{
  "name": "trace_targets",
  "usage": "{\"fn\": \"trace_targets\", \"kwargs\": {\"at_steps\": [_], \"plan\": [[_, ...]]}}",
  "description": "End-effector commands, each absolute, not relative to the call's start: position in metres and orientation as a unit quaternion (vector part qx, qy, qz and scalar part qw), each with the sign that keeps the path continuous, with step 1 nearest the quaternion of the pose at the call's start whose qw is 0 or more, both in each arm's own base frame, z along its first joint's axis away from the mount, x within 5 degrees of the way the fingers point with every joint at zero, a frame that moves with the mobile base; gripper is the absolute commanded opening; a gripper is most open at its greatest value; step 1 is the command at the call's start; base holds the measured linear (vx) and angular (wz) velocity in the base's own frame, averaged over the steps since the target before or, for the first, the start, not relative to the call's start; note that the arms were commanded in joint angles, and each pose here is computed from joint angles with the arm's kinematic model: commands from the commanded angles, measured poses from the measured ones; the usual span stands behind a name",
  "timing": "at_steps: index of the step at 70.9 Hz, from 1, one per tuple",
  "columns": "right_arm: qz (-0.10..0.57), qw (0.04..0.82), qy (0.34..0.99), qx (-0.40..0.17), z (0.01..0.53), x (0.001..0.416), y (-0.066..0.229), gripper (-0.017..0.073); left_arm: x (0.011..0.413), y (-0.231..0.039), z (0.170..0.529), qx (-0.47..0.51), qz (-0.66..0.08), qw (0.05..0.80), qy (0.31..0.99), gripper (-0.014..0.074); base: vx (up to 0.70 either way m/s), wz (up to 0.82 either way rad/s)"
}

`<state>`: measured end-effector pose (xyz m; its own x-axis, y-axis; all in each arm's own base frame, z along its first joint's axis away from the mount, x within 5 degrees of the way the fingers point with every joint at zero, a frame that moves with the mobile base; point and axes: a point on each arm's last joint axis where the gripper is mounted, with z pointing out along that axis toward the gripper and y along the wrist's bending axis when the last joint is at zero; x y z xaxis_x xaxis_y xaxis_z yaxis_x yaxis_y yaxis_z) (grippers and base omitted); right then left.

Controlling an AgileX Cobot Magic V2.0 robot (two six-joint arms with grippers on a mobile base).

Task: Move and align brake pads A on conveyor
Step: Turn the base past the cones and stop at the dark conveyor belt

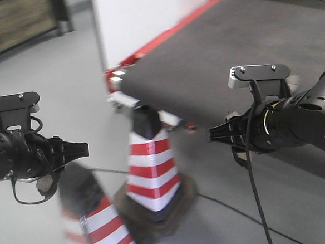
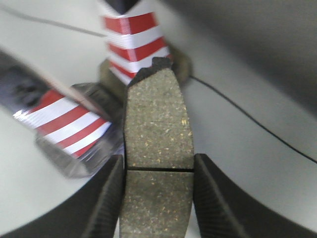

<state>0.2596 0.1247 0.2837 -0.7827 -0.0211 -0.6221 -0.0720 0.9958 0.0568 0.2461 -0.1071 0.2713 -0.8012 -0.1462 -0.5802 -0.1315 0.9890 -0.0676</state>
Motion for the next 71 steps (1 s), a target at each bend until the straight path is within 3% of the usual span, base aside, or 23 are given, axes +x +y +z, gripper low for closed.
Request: {"fn": "trace_targets", "kwargs": {"at_steps": [1,71], "plan": [[0.056,0.378,0.923,-0.034,0.3056,0.2603,0.1246,-0.0006,0.2466,-0.1085,0.2905,-0.064,-0.033,0.349,0.934,0.0104,0.20,-0.75],[0.056,0.378,0.923,-0.034,0.3056,0.2603,0.1246,-0.0006,0.2466,-0.1085,0.2905,-0.064,-0.033,0.349,0.934,0.0104,0.16,-0.57]]}}
